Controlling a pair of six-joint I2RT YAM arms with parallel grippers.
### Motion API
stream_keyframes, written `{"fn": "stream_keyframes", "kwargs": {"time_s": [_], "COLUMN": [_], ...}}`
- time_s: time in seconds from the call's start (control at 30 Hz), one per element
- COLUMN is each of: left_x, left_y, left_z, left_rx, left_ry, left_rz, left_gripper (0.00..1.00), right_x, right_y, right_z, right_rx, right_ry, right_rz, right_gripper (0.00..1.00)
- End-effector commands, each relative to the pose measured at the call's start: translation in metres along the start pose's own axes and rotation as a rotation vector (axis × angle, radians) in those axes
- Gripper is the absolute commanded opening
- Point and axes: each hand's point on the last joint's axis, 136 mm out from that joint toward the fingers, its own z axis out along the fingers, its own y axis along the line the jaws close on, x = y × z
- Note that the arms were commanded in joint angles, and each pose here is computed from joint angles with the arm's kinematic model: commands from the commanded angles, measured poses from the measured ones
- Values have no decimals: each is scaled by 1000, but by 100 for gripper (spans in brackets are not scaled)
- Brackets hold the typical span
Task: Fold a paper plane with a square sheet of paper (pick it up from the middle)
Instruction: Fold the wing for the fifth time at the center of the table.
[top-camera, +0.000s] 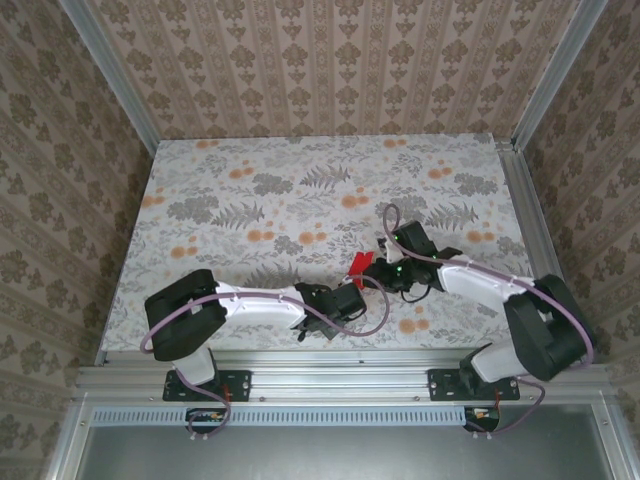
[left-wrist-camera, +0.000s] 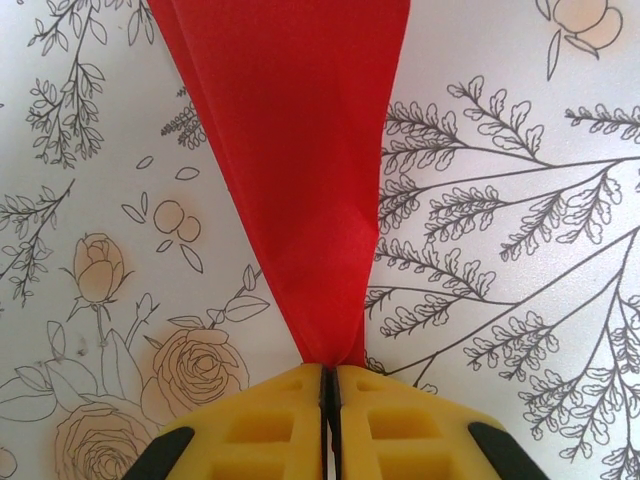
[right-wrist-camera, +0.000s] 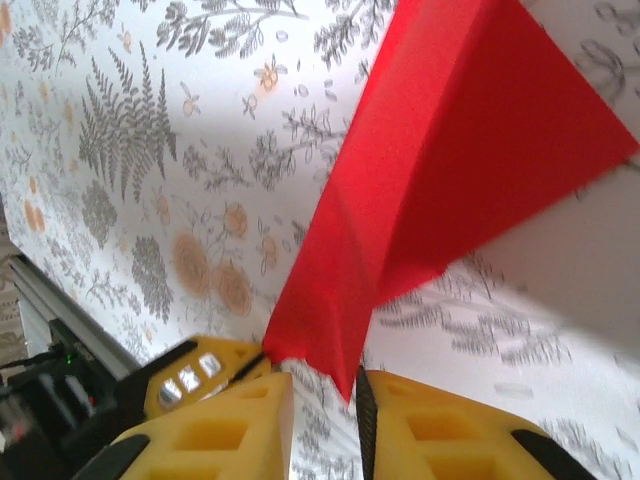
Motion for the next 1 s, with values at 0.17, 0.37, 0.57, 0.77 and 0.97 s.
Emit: {"fn": "stream_keyframes", "kwargs": {"time_s": [0.17,0.37,0.57,0.77,0.97], "left_x": [40,39,39,43,44], "left_y": [4,1,0,-1,-1], "left_z": [15,16,15,17,17], "left_rx": [17,31,40,48,55], "left_ry": [132,124,113,120,121], "left_rz": [33,31,28,41,49], "left_gripper": [11,11,11,10,10], "right_x": [12,-9,-21,-30,-34], "right_y": [27,31,20,10,2], "right_z": [-22,1,28,46,60], "right_rx": [-175,-214,-198,-172,-151], "right_ry": [-26,-52,-29,-25,-8], "right_rz": [90,112,126,122,122], "right_gripper": [11,8,6,6,5]}}
